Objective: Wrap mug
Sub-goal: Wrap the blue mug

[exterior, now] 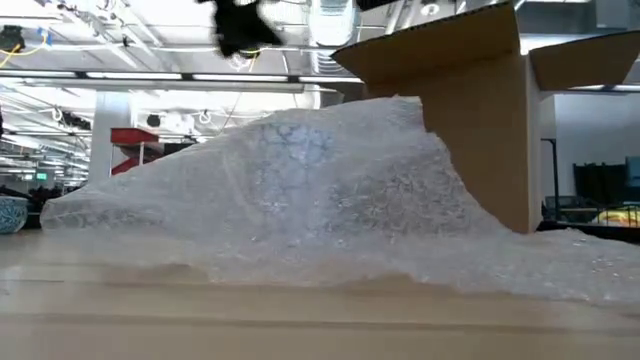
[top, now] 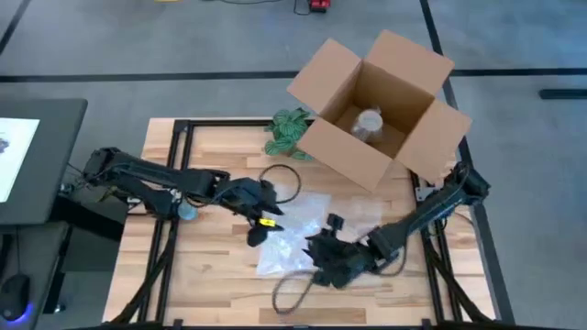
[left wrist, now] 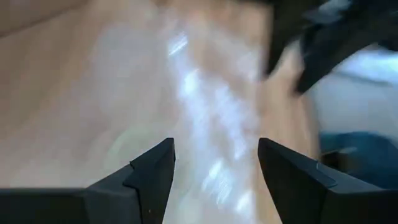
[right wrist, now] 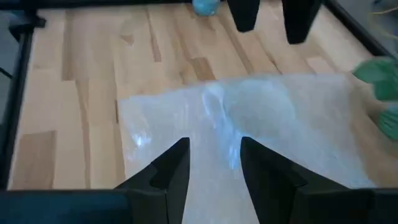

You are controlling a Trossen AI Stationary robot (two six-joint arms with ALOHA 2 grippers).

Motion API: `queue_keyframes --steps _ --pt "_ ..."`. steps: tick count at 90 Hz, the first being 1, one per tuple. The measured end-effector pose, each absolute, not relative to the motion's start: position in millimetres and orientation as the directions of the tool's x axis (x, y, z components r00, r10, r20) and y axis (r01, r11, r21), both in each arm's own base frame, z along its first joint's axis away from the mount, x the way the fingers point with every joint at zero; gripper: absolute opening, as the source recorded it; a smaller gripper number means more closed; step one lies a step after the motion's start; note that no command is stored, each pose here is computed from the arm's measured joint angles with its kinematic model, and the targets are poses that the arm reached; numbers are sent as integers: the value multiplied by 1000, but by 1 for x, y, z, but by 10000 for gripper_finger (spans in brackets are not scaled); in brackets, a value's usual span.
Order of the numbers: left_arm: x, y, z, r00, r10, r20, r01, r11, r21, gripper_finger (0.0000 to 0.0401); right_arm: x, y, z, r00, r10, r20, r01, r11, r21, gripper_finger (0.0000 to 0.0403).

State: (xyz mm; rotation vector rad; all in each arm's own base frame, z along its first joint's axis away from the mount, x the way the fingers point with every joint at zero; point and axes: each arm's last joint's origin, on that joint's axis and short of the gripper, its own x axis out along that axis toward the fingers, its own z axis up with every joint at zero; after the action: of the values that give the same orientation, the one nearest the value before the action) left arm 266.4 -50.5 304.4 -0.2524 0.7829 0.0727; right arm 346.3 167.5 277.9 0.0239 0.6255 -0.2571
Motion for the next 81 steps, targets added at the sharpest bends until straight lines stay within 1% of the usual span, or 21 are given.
queue_keyframes --steps 8,18,26,32,39,44,50,56,60,65,81 --pt "238 -51 307 624 148 -767 -320 944 -78 212 365 141 282 799 -153 -581 200 980 17 96" --pt "208 -56 310 552 321 -770 -465 885 36 212 383 104 284 806 -4 -592 123 979 162 57" --pt "191 -63 312 535 430 -727 -541 836 96 212 399 76 270 778 14 -628 139 971 194 22" --pt "183 -68 309 541 475 -694 -570 814 113 212 405 63 253 716 28 -698 148 970 191 6" --pt "180 -75 301 548 493 -676 -575 809 123 212 420 55 249 716 71 -695 120 968 222 5" --pt "177 -78 295 543 493 -680 -571 810 131 212 423 53 238 645 73 -761 132 970 205 5" --pt "175 -80 288 539 496 -681 -574 808 133 212 434 53 234 623 75 -779 133 971 199 1" --pt "175 -81 279 526 504 -685 -583 800 141 212 439 54 220 532 65 -844 149 974 169 1" --pt "174 -82 274 520 506 -688 -587 797 142 212 446 54 219 521 63 -851 150 975 164 1" --pt "172 -81 270 509 512 -692 -596 790 146 212 451 55 214 479 59 -876 152 977 149 0" --pt "170 -85 266 516 503 -694 -598 791 129 212 465 52 200 388 46 -920 171 978 121 0"
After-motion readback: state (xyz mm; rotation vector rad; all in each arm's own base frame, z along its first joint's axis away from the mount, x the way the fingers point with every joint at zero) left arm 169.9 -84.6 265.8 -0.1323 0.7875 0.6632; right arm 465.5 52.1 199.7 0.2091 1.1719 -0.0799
